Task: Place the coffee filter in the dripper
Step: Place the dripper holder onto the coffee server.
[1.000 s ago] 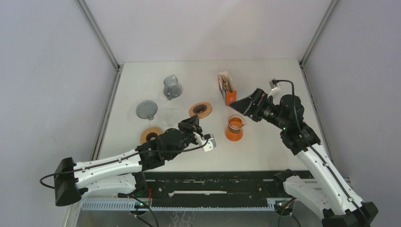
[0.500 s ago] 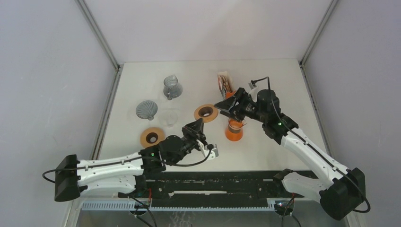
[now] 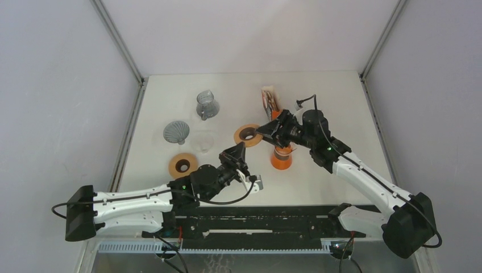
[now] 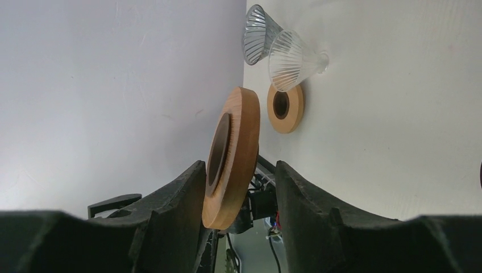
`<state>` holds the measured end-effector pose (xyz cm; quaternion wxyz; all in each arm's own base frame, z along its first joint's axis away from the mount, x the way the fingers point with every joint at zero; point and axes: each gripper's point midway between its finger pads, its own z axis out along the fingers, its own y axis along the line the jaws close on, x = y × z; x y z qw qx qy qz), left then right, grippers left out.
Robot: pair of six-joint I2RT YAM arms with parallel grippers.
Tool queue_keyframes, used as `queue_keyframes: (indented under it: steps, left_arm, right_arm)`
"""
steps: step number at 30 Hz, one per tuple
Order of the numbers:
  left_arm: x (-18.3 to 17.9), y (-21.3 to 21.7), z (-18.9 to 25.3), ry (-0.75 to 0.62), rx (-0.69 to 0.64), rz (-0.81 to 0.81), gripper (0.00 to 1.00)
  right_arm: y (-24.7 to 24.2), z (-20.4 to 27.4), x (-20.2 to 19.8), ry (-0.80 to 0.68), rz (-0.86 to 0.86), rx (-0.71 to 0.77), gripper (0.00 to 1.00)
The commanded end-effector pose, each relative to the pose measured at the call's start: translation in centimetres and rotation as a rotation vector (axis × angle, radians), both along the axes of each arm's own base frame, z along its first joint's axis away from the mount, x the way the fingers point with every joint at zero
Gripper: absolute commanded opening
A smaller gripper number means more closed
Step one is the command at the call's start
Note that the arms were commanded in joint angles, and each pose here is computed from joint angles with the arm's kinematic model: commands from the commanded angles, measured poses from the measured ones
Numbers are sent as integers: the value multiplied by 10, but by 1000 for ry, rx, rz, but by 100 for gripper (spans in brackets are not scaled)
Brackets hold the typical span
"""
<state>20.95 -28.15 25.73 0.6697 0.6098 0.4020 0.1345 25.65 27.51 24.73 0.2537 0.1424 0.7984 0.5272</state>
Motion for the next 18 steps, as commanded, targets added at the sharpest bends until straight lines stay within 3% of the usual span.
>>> queue_keyframes:
  steps: [1, 8, 14, 18]
  left_arm:
    - [-2, 1, 14, -28, -66, 1, 0]
    - [-5, -2, 8, -15, -61, -11, 0]
    - [-6, -3, 5, 1, -70, -14, 1]
    - [-7, -3, 4, 20, -79, -12, 9]
  right_arm:
    - [8, 14, 1, -34, 12, 68, 55]
    - [12, 16, -3, -22, 26, 114, 33]
    - [7, 19, -6, -48, 20, 116, 2]
    - [0, 22, -4, -65, 16, 129, 0]
